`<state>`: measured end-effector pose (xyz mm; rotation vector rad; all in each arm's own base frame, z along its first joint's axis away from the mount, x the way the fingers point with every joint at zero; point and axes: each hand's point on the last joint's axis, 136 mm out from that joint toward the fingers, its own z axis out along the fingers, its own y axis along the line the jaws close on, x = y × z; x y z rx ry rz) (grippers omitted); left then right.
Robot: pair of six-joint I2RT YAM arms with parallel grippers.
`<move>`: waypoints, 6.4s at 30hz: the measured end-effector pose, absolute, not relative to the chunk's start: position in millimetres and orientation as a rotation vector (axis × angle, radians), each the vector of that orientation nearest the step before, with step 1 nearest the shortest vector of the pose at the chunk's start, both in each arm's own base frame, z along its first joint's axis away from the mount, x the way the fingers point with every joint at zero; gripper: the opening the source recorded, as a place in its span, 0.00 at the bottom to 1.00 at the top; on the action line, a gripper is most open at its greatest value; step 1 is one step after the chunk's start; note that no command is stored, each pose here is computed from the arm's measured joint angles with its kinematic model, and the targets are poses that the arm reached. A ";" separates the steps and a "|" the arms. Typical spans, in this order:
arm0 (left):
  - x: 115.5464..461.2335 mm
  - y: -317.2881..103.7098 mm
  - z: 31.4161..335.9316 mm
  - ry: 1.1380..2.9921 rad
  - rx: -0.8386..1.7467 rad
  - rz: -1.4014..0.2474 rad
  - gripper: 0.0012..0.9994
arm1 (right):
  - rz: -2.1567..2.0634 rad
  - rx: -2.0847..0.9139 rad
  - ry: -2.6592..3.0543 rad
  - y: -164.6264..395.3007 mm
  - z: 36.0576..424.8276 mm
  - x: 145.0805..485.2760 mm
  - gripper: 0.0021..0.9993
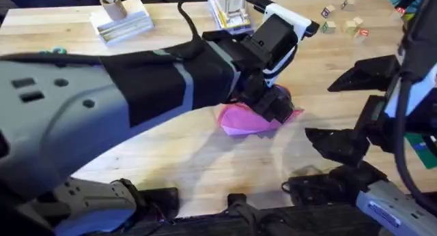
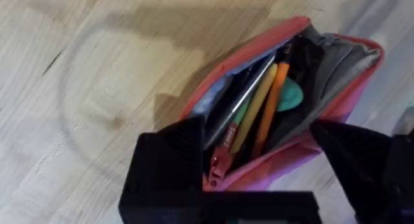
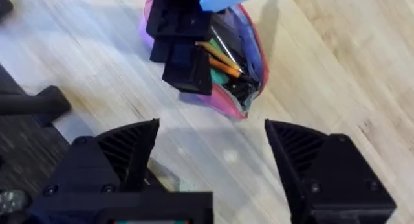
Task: Unzip the bag, pick up the pens from the table one at a time and place them inside, then zip the bag closed.
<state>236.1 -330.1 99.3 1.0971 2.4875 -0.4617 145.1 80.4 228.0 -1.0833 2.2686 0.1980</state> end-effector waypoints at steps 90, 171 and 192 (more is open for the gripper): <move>213.1 -141.8 182.1 1.790 1.830 -0.627 1.00 | 0.393 -0.926 2.257 103.3 241.3 158.9 1.00; 227.9 -138.8 160.8 1.731 1.791 -0.592 0.99 | 1.287 -0.162 2.537 152.1 136.0 221.4 1.00; 227.8 -139.1 161.0 1.729 1.790 -0.594 0.99 | 1.397 -0.247 2.601 191.7 110.6 226.3 1.00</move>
